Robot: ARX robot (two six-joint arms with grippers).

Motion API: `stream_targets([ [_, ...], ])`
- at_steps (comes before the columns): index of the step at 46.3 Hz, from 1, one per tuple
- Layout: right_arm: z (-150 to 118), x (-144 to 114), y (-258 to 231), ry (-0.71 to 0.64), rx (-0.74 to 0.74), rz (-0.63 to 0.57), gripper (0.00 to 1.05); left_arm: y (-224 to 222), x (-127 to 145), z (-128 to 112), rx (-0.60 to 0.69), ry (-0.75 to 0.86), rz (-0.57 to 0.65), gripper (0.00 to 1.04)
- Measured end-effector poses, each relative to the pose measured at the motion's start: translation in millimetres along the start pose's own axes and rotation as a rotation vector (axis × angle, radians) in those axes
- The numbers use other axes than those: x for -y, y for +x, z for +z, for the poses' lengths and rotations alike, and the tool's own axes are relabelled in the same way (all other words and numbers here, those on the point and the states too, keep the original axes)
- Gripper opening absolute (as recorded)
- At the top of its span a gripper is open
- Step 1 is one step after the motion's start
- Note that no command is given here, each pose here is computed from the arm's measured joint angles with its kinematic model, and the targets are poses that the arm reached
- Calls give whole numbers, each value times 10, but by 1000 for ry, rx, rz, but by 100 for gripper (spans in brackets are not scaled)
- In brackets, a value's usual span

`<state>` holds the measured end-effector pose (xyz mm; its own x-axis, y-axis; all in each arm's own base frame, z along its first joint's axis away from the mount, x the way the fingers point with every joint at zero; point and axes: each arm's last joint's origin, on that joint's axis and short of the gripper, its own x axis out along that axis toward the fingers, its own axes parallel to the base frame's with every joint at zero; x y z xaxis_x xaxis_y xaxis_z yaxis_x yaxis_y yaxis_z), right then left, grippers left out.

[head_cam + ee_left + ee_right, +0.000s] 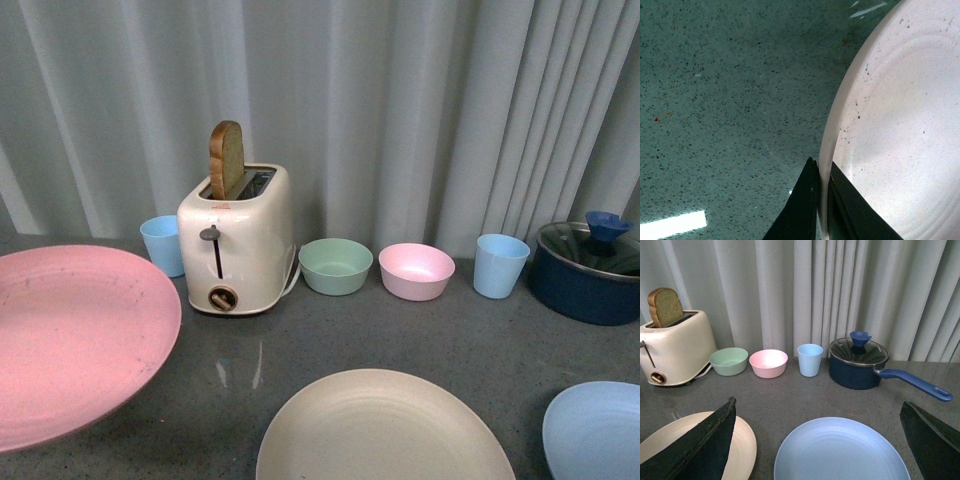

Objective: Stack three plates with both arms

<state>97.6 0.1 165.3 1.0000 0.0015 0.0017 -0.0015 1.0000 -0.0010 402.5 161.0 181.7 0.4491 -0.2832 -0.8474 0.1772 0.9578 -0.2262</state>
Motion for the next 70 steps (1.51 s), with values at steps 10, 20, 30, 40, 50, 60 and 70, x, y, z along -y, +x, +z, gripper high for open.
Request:
stream_targets([
  [10, 0, 0, 0, 0, 0, 0, 97, -189, 491, 79, 20, 52, -66, 4],
  [20, 0, 0, 0, 0, 0, 0, 97, -49, 1273, 3, -23, 161, -158, 4],
  [30, 0, 0, 0, 0, 0, 0, 97, 175, 1871, 6, -60, 260, -206, 4],
  [40, 0, 0, 0, 0, 0, 0, 97, 472, 2354, 18, -106, 291, -215, 4],
  [50, 0, 0, 0, 0, 0, 0, 97, 769, 2587, 60, -143, 272, -185, 4],
  [60, 0, 0, 0, 0, 0, 0, 97, 915, 2745, 95, -148, 277, -169, 4],
  [70, 0, 0, 0, 0, 0, 0, 97, 1156, 2822, 47, -161, 297, -142, 4],
])
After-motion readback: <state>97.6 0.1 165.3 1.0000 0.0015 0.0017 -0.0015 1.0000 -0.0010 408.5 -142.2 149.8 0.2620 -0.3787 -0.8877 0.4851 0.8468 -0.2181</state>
